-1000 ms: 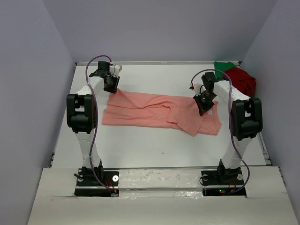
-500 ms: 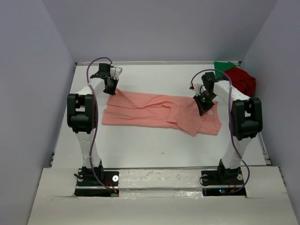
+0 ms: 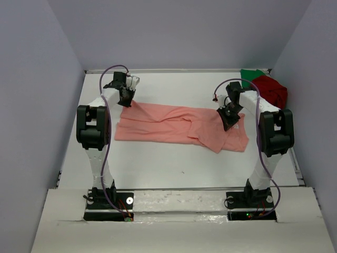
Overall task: Fold and stack the t-shirts
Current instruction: Fold the other side of the tshirt into a rectangle
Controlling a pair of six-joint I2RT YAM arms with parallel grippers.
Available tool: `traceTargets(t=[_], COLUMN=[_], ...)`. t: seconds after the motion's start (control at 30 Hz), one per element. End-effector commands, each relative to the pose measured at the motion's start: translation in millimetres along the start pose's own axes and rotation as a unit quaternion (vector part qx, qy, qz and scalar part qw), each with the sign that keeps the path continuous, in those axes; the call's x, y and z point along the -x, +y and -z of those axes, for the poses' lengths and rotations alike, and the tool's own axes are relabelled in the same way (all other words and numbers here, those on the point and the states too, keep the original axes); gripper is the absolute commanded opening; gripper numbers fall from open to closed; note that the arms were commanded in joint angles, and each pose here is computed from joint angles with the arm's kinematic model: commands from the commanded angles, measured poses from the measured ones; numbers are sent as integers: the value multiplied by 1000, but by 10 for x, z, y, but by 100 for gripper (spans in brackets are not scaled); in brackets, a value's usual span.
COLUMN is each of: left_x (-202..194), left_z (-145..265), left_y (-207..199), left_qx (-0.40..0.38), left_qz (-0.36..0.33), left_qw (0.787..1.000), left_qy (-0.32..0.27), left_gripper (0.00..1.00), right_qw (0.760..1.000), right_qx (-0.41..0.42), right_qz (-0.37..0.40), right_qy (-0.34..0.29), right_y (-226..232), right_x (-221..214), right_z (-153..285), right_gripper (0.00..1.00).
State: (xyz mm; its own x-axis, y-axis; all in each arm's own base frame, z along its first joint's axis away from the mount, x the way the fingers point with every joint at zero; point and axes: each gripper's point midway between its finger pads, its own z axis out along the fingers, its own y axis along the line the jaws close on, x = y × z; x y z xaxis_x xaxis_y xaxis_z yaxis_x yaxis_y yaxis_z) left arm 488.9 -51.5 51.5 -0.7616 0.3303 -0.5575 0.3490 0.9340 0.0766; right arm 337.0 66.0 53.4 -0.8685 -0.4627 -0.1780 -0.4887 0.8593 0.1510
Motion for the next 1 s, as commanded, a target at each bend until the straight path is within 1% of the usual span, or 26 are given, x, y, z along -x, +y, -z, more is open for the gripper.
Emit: traceTargets(t=[0.0, 0.47, 0.63, 0.73, 0.97], left_x=[128, 277, 317, 307, 170], left_z=[139, 405, 461, 466, 409], left_y=[5, 75, 177, 211, 278], left_qx=[9, 58, 97, 123, 156], left_qz=[-15, -51, -56, -65, -76], left_qw=[1000, 996, 993, 990, 985], left_qy=[-22, -34, -32, -24, 2], left_gripper=[0, 0, 0, 0, 0], right_qw=[1000, 1000, 1000, 1000, 1000], right_qx=[2, -16, -18, -19, -23], right_qz=[-2, -6, -6, -5, -5], right_qy=[-6, -11, -10, -9, -9], right_y=[-5, -89, -93, -94, -106], right_x=[32, 110, 92, 78, 77], right_z=[52, 51, 43, 44, 55], right_gripper=[0, 0, 0, 0, 0])
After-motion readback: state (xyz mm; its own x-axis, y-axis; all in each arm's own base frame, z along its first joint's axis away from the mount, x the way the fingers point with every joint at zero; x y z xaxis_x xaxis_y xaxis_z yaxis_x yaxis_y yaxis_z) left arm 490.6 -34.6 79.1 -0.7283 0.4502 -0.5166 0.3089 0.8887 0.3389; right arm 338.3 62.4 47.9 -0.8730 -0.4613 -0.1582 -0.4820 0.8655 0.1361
